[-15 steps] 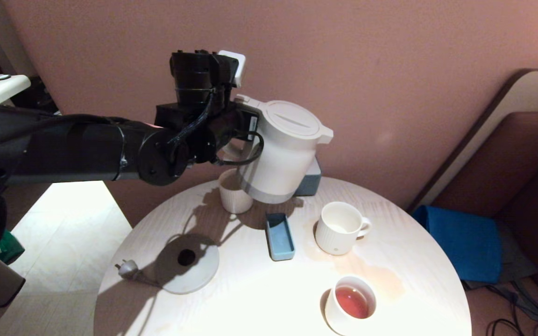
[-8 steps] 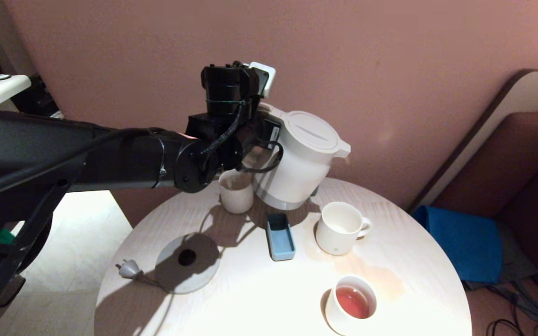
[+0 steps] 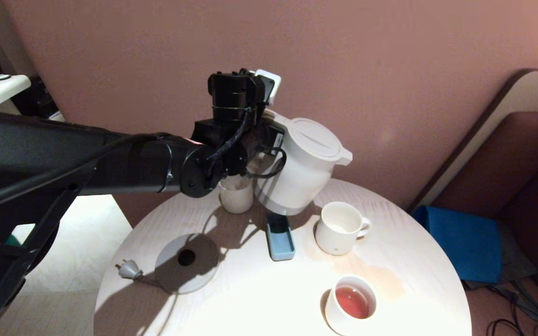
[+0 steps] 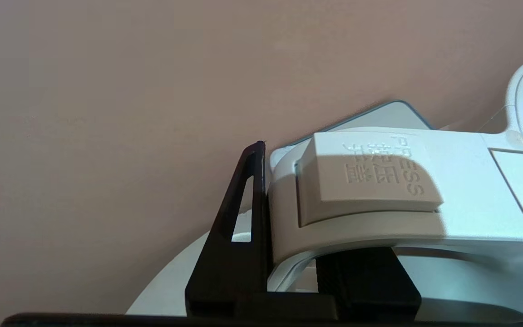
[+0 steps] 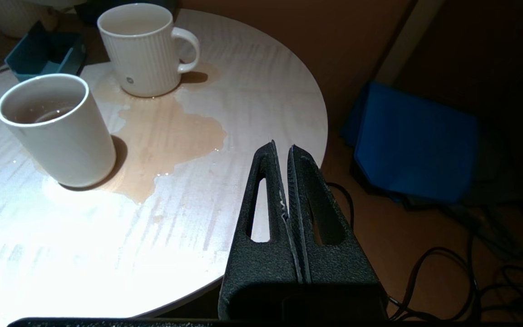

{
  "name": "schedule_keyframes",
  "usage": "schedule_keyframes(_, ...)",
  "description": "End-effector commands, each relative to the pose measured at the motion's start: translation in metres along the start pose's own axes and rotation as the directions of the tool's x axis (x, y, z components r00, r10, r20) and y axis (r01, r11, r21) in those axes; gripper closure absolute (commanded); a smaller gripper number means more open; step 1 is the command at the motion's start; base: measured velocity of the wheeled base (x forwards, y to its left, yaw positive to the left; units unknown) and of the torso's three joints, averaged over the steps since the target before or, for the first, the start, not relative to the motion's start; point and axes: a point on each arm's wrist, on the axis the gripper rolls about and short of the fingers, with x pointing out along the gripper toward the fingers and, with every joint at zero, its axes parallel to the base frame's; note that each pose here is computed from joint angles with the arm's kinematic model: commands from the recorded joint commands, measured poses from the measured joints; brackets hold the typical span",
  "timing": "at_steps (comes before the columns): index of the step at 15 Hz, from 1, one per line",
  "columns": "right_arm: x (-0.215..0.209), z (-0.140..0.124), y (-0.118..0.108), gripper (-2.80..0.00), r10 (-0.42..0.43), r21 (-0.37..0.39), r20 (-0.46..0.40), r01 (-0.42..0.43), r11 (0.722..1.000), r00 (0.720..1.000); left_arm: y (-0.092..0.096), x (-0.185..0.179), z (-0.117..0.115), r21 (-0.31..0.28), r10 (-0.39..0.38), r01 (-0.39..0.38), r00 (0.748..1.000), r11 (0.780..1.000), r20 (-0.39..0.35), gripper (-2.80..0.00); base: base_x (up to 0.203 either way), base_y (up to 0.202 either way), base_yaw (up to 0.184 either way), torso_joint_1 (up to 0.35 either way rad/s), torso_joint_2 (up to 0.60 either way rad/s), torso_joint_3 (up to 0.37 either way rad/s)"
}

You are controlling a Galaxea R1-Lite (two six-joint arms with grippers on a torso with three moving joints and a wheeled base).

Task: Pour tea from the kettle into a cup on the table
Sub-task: Pour water into the cup

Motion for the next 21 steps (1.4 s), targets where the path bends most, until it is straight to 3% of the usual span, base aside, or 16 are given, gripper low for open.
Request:
schedule_keyframes(1,0.0,0.0,0.0,0.0,0.0,0.0,-0.001,0.0,1.0,1.0,0.001,-0.002,0.0,0.004,0.012,-0.012,1.0,1.0,-0.003,0.0,0.0,0.0,0.0,0.0,0.0,0.0)
schedule_keyframes(21,0.0,0.0,0.0,0.0,0.0,0.0,-0.001,0.0,1.0,1.0,-0.023,0.0,0.0,0.187,-0.03,0.028,0.999,0.982,0.011,0.0,0.0,0.0,0.0,0.0,0.0,0.0)
